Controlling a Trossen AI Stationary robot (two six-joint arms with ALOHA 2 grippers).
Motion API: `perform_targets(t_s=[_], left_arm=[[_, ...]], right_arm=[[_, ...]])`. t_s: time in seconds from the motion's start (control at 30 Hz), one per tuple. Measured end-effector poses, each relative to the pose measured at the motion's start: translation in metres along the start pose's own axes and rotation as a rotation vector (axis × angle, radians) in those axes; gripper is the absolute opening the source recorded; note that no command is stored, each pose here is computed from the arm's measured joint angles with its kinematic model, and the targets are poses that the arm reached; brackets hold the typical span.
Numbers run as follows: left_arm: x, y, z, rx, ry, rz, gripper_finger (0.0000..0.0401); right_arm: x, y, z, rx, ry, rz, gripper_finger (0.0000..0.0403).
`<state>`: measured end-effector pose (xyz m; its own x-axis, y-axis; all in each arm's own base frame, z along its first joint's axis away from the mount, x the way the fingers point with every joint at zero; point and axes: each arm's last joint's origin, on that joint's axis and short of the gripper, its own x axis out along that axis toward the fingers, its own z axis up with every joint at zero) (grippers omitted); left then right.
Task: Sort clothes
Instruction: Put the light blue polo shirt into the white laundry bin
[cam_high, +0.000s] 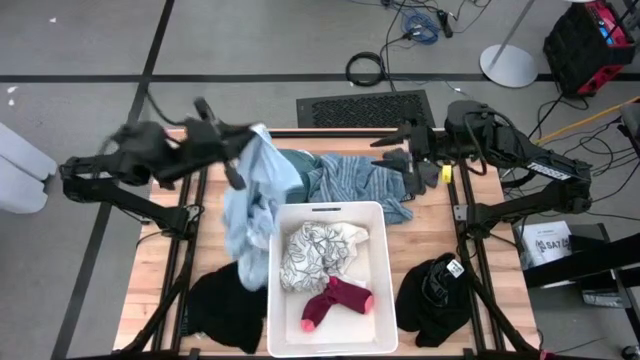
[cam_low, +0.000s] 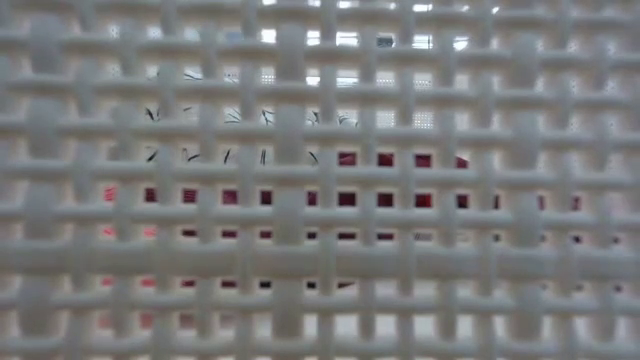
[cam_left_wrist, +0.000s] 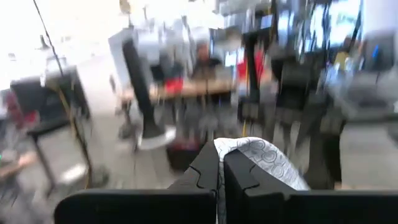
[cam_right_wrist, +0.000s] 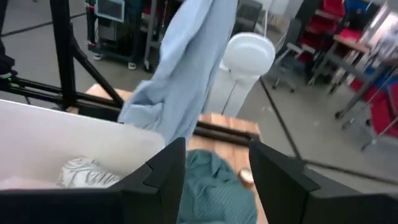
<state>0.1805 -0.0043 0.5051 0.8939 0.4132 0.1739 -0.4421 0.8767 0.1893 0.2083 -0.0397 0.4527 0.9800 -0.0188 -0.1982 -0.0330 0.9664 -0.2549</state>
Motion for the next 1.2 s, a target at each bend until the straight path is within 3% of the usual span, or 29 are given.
perform_targets(t_s=[0.13,0.3,0.43,0.63,0.77,0.9,1.03,1.2], left_arm=[[-0.001,0.008,0.028,-0.063,-0.203,0.028,0.0001],[0.006,0.011,0.053,-0.159,-0.380,0.077,0.0001],[0.018,0.006,0.060,-0.135,-0.354,0.052,0.0000],[0.028,-0.004,0.067,-0.109,-0.363,-0.121,0.0000],[0.028,-0.006,0.069,-0.158,-0.329,-0.192,0.0000],[0.022,-0.005,0.071,-0.255,-0.294,-0.338,0.0000],[0.018,-0.008,0.074,-0.389,-0.306,-0.492,0.0000],[0.020,-0.010,0.074,-0.406,-0.305,-0.496,0.0000]], right_arm=[[0.006,-0.002,0.003,-0.029,-0.037,-0.004,0.0164],[0.037,-0.004,0.000,0.013,-0.082,0.087,0.0164],[0.062,-0.009,-0.003,0.005,-0.111,0.073,0.0164],[0.088,-0.033,-0.017,-0.056,-0.134,0.025,0.0164],[0.095,-0.059,-0.037,0.048,-0.139,0.200,0.0164],[0.110,-0.082,-0.062,0.172,-0.079,0.202,0.0164],[0.139,-0.078,-0.084,0.256,-0.008,0.246,0.0164],[0.176,-0.059,-0.086,0.212,-0.112,0.306,0.0164]])
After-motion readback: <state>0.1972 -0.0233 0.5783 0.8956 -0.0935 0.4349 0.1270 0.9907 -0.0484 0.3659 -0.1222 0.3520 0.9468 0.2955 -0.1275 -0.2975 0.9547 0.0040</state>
